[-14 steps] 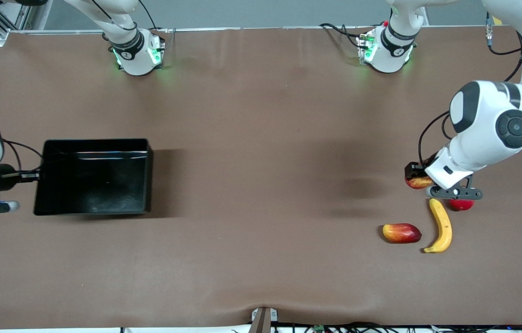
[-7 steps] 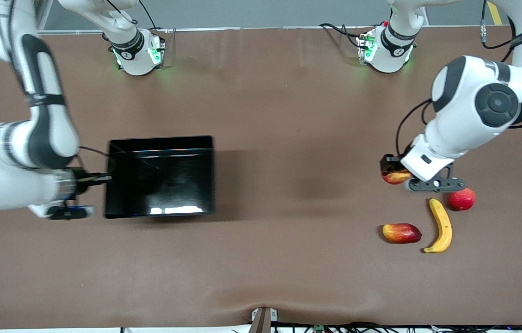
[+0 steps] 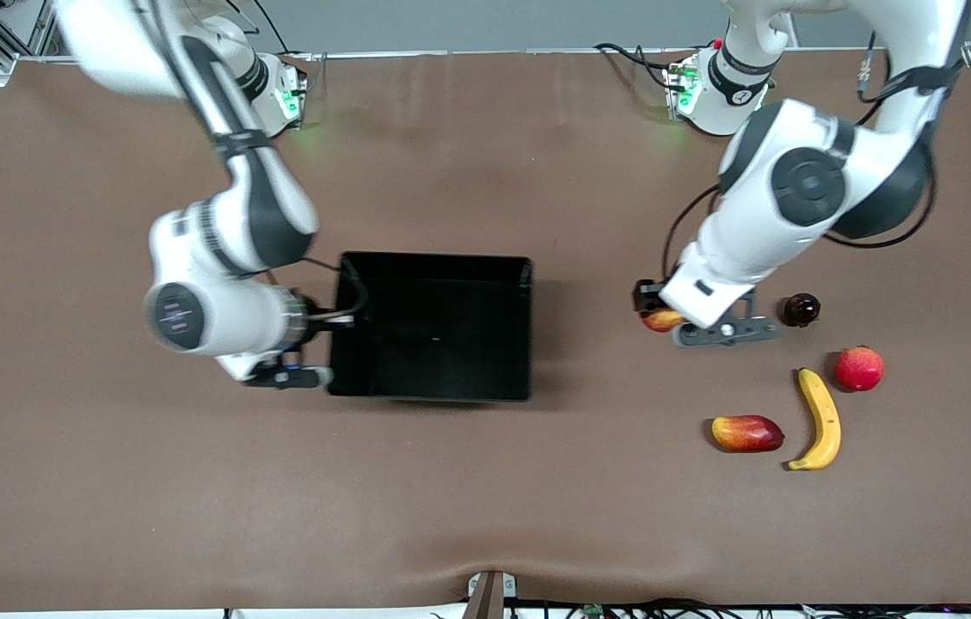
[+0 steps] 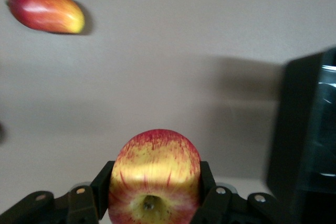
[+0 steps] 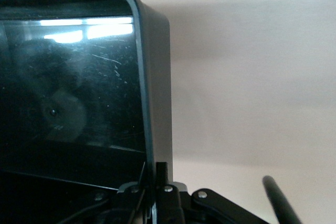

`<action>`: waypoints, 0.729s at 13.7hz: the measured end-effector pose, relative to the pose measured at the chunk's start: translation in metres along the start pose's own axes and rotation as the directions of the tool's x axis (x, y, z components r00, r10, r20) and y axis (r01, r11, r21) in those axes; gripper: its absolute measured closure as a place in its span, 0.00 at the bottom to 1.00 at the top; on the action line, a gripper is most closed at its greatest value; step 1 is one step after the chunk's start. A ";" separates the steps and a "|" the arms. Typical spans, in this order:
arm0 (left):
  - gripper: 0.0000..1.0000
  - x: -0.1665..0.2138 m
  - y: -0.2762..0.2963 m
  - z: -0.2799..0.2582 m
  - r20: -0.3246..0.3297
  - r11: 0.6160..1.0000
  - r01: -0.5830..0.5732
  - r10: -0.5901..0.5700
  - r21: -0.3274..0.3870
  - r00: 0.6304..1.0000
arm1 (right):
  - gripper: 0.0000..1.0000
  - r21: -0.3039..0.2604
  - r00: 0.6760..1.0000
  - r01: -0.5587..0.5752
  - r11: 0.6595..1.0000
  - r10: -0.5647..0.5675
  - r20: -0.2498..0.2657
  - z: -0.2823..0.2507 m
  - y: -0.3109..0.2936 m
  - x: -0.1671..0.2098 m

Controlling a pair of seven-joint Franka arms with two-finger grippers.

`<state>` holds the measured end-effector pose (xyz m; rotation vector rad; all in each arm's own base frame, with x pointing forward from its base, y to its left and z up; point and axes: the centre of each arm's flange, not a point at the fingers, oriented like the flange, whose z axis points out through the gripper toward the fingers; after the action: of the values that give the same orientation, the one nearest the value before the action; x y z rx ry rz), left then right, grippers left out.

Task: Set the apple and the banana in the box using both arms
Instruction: 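Lift the apple with the left gripper while the right gripper drags the box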

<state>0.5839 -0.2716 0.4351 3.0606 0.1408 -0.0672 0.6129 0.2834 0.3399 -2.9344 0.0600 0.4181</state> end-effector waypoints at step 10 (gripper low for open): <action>0.34 0.009 0.029 0.052 0.020 0.999 0.029 -0.028 -0.035 0.999 | 0.69 0.051 0.999 -0.032 0.998 0.035 -0.042 0.098 -0.056 0.009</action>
<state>0.5929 -0.3034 0.3847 3.0220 0.1821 -0.0955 0.5985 0.3558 0.2544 -2.8966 0.1237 0.3540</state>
